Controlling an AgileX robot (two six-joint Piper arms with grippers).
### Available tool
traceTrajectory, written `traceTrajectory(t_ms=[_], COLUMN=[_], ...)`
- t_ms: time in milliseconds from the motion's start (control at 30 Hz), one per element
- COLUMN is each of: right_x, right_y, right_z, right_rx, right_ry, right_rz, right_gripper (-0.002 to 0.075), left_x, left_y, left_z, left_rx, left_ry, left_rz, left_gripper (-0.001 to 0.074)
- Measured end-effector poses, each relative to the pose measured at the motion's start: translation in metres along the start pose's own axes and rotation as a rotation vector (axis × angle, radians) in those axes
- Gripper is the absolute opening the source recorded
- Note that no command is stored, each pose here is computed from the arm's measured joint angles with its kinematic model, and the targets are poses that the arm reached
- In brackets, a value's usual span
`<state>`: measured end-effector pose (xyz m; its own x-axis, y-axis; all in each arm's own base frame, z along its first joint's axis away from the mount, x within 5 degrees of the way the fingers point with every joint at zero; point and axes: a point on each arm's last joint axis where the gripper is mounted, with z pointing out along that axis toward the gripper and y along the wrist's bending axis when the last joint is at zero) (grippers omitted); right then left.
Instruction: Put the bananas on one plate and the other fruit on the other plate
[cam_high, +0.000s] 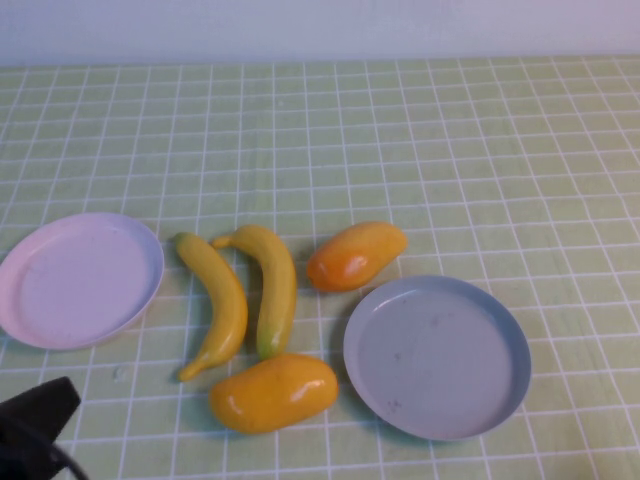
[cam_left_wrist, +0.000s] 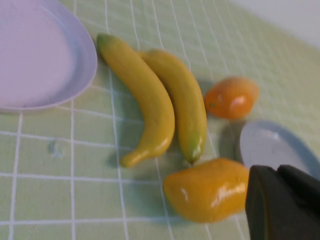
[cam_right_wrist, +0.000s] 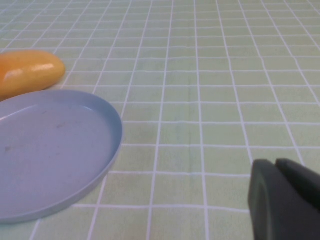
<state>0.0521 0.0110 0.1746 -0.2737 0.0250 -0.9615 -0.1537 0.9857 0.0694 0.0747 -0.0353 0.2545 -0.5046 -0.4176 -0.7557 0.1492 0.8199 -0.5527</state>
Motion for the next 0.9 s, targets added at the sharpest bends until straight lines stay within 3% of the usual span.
traceTrajectory(t_ms=[267,467,667,900], right_x=[0.000,0.000,0.000,0.000], right_y=[0.000,0.000,0.000,0.000], right_z=[0.000,0.000,0.000,0.000], right_rx=[0.000,0.000,0.000,0.000], right_ry=[0.000,0.000,0.000,0.000], right_rz=[0.000,0.000,0.000,0.000], right_gripper=[-0.0017,-0.0017,-0.0017,-0.0017], left_x=[-0.049,-0.071,-0.065,-0.027], left_y=[-0.031,-0.039,-0.074,-0.108], left_z=[0.041,0.089,0.117,0.132], left_rx=[0.062,0.126,0.209,0.271], left_ry=[0.441,0.629,0.749,0.894], left_rz=[0.420,0.576,0.798,1.077], left_gripper=[-0.0004,-0.0003,-0.0004,-0.0004])
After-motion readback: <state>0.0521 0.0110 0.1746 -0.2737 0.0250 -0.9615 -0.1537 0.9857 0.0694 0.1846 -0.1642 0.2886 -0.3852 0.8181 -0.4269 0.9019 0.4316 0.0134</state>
